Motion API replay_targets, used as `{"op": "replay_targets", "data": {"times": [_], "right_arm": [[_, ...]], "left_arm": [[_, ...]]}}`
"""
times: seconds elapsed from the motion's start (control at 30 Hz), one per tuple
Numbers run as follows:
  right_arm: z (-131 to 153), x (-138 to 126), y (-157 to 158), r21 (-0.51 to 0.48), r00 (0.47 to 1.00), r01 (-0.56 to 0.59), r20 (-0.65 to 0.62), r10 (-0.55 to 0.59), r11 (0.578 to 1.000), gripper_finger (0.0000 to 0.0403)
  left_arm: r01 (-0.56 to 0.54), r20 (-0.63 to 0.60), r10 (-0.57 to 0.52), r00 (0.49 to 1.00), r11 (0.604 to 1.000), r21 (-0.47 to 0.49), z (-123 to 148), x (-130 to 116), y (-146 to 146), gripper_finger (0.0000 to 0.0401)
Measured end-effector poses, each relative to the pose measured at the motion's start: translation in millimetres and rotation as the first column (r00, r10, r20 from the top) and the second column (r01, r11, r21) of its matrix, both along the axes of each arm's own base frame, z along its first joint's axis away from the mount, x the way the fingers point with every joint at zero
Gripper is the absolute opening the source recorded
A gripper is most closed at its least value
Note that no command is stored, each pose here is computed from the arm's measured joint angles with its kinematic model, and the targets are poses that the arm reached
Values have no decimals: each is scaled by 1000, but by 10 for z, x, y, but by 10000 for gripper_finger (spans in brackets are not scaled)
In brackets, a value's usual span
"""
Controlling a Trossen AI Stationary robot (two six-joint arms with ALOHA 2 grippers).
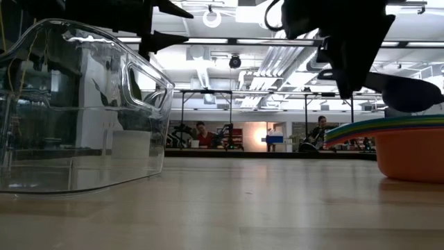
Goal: Nest measuring cups in basket
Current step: Stack the dark blue measuring cup on top of the light blue measuring cup
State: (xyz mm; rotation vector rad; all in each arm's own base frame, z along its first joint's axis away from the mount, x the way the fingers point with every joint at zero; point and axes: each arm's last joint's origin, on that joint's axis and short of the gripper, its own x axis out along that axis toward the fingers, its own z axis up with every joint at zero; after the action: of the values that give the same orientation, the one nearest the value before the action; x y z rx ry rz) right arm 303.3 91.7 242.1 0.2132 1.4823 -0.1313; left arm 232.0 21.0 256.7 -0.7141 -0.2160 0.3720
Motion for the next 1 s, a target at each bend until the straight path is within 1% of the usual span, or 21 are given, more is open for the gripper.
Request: {"op": "replay_targets", "data": {"times": [0.07, 0.2, 0.47, 0.57, 0.7, 0.87, 0.93, 1.0], "right_arm": [[-50, 65, 25, 14, 1000, -3, -21, 3, 1000, 142], [-147, 139, 48, 3, 998, -9, -63, 9, 1000, 142], [-195, 110, 36, -27, 992, -1, -127, -3, 1000, 148], [-195, 111, 36, -28, 992, 5, -126, -9, 1000, 165], [-195, 116, 22, -28, 991, 49, -126, -52, 998, 201], [-195, 113, -20, -24, 988, 60, -144, -63, 998, 241], [-187, 119, -46, 6, 987, 54, -154, -53, 999, 248], [-145, 105, -68, 48, 984, 23, -180, -14, 999, 251]], "left_arm": [[0, 0, 0, 1000, 1000, 0, 0, -1, 0, 211], [0, 1, 0, 1000, 1000, 0, 1, -1, 0, 211], [0, -3, 0, 1000, 1000, 8, 0, -1, -1, 211], [0, -8, 0, 1000, 1000, 15, -2, 0, -1, 211], [0, -9, 0, 1000, 1000, 16, -3, 0, -1, 211], [0, -9, 0, 1000, 1000, 16, -1, 0, -1, 211], [0, -9, 0, 1000, 1000, 16, -1, 0, -1, 211], [0, -9, 0, 1000, 1000, 16, -1, 0, -1, 211]]}}
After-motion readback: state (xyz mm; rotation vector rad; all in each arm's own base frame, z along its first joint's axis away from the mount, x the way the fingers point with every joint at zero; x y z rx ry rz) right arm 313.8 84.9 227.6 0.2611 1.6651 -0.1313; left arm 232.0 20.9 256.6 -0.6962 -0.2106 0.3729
